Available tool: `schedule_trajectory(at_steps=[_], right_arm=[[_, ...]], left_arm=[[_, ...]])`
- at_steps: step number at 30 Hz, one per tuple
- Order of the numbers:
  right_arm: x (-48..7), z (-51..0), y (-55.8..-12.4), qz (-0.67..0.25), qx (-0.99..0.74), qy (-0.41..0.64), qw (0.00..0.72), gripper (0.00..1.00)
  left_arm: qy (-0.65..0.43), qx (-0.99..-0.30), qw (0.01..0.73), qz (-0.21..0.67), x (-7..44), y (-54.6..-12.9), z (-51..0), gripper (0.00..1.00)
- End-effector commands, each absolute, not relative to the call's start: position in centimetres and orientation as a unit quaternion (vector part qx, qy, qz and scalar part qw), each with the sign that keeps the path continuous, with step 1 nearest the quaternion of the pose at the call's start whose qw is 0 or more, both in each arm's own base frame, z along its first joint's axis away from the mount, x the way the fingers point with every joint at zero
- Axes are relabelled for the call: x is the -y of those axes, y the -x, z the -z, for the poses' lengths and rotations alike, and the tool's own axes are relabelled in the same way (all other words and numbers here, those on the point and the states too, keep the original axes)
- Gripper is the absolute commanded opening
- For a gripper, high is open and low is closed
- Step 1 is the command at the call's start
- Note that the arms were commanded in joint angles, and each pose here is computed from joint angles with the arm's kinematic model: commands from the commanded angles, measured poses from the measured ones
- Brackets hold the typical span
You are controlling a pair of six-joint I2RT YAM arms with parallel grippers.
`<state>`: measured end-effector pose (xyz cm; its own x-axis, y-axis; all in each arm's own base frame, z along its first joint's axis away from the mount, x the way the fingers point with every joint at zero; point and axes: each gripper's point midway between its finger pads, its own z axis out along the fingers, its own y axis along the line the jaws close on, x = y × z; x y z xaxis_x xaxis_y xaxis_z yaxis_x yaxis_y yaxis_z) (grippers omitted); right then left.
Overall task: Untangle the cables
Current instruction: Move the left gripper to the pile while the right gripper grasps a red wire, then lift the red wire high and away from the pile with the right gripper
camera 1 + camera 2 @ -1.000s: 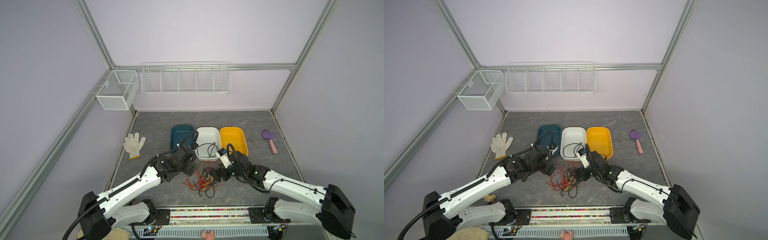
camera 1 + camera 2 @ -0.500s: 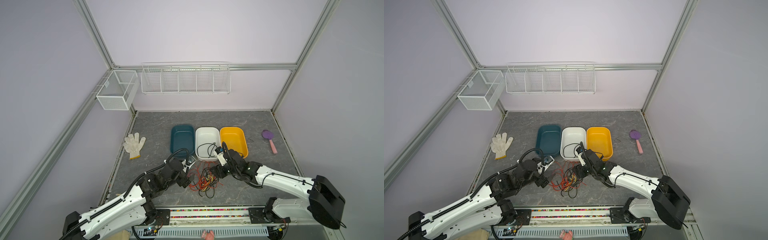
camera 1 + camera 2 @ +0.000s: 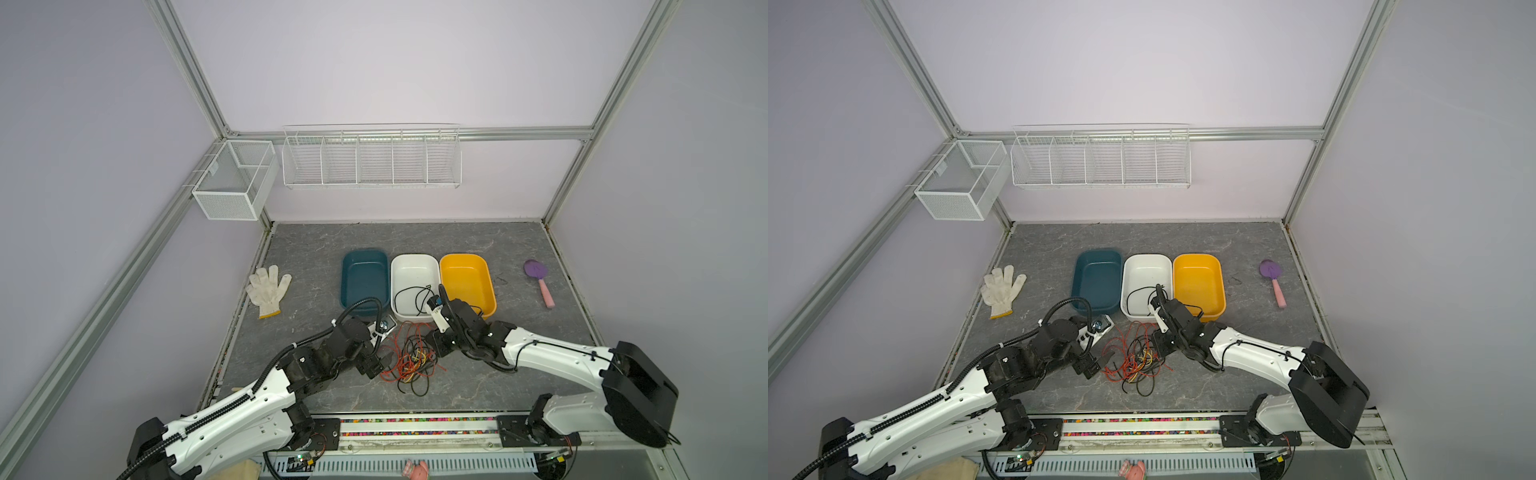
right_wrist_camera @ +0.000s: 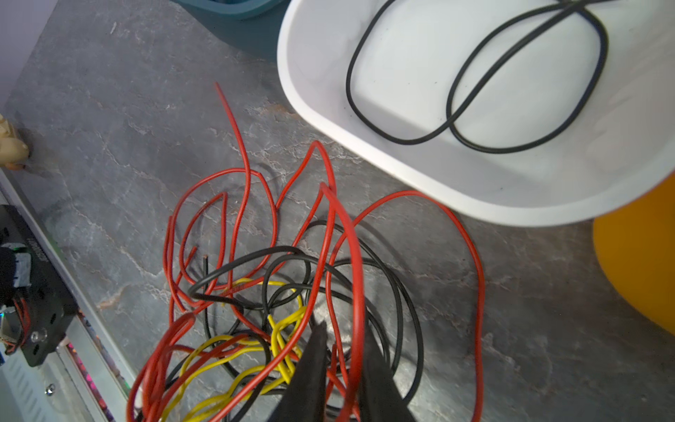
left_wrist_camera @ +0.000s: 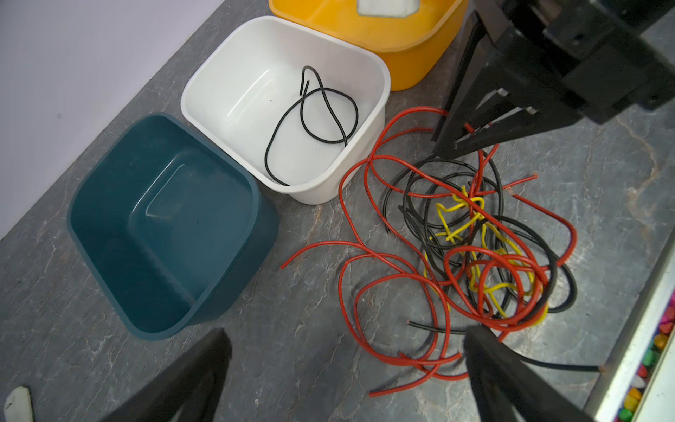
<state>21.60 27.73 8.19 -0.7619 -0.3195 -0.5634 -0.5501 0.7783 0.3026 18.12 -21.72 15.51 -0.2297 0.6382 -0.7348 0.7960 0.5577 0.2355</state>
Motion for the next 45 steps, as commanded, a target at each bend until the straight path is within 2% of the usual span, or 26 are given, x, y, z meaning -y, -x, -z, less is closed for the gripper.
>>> schedule_trajectory(at_steps=[1, 4, 16, 31, 45], right_arm=[[-28.1, -10.2, -21.9, -0.242, -0.902, 0.245, 0.262, 0.13], [-27.9, -11.5, -22.0, -0.242, -0.898, 0.246, 0.274, 0.06], [-27.0, -18.7, -21.6, -0.256, -0.872, 0.257, 0.328, 0.07], [-26.8, -31.3, -21.9, -0.284, -0.819, 0.267, 0.421, 0.07], [-26.7, -40.4, -21.1, -0.330, -0.768, 0.264, 0.481, 0.07]], left_arm=[[-0.462, -0.774, 0.424, 0.087, 21.9, -18.4, -15.6, 1.00], [-0.458, -0.775, 0.428, 0.081, 21.7, -18.7, -15.7, 1.00], [-0.451, -0.774, 0.441, 0.051, 21.1, -19.5, -15.5, 1.00], [-0.445, -0.772, 0.452, 0.041, 20.8, -19.8, -15.9, 1.00], [-0.454, -0.772, 0.443, 0.040, 21.0, -19.6, -15.3, 1.00]])
